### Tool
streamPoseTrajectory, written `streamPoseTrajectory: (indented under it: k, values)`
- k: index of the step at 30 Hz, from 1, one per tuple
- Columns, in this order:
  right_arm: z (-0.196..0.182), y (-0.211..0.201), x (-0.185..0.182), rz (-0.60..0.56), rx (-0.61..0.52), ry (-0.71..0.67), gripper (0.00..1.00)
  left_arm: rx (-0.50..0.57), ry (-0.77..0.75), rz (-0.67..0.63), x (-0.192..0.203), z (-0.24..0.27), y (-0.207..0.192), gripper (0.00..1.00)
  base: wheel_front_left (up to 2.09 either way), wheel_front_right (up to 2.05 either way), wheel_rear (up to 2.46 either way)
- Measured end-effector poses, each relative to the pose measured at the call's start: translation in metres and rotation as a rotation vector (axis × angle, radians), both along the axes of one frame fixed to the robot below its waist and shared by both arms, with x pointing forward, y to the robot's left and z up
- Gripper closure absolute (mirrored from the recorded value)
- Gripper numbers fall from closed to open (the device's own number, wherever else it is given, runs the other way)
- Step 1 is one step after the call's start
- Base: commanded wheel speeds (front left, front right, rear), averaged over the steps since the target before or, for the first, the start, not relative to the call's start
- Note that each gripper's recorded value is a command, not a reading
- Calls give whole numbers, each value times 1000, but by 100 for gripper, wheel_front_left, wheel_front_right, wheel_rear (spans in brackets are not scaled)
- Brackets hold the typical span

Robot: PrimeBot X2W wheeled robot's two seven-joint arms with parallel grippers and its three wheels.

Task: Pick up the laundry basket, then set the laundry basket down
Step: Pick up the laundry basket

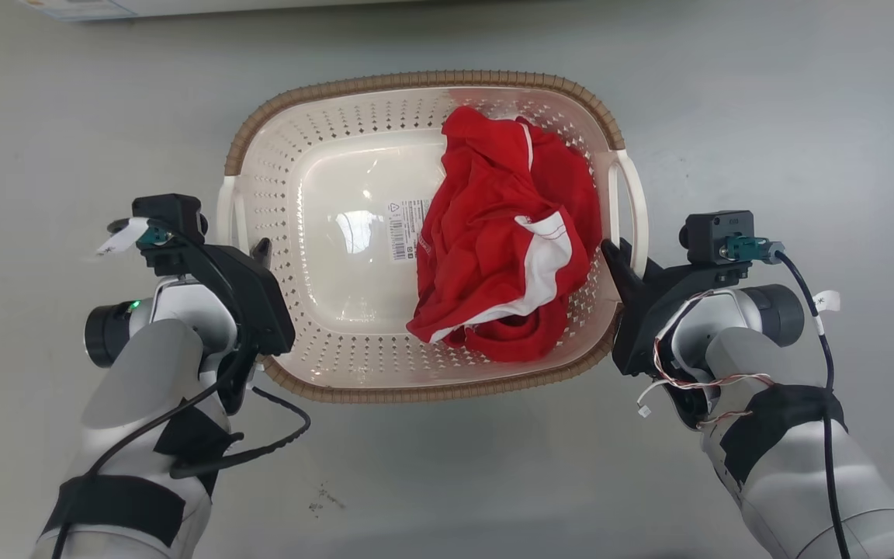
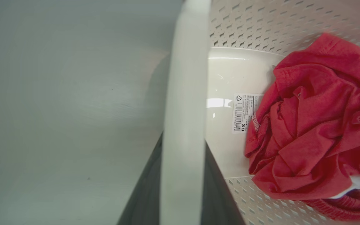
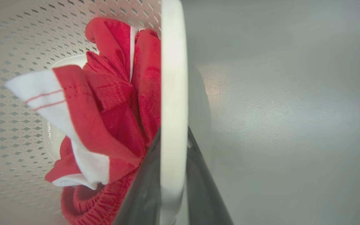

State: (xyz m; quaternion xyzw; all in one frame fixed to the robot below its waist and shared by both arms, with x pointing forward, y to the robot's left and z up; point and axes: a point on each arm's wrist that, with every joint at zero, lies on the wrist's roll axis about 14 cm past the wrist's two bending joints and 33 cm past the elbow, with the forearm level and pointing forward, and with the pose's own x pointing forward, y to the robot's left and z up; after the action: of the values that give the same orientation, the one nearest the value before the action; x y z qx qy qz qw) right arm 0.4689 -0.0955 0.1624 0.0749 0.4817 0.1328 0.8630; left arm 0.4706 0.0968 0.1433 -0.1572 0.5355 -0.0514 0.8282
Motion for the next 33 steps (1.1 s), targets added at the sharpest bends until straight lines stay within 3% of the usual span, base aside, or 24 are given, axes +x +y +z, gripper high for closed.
streamPoseTrajectory:
  k: [13,33]
  values:
    - [35,-6,-12,-8,-15,27,100,-17,-24,3,0,47,-6,100,0,0,0]
    - [98,-4,-53,0,-8,68,100,-44,20,-5,-47,113,-6,100,0,0,0]
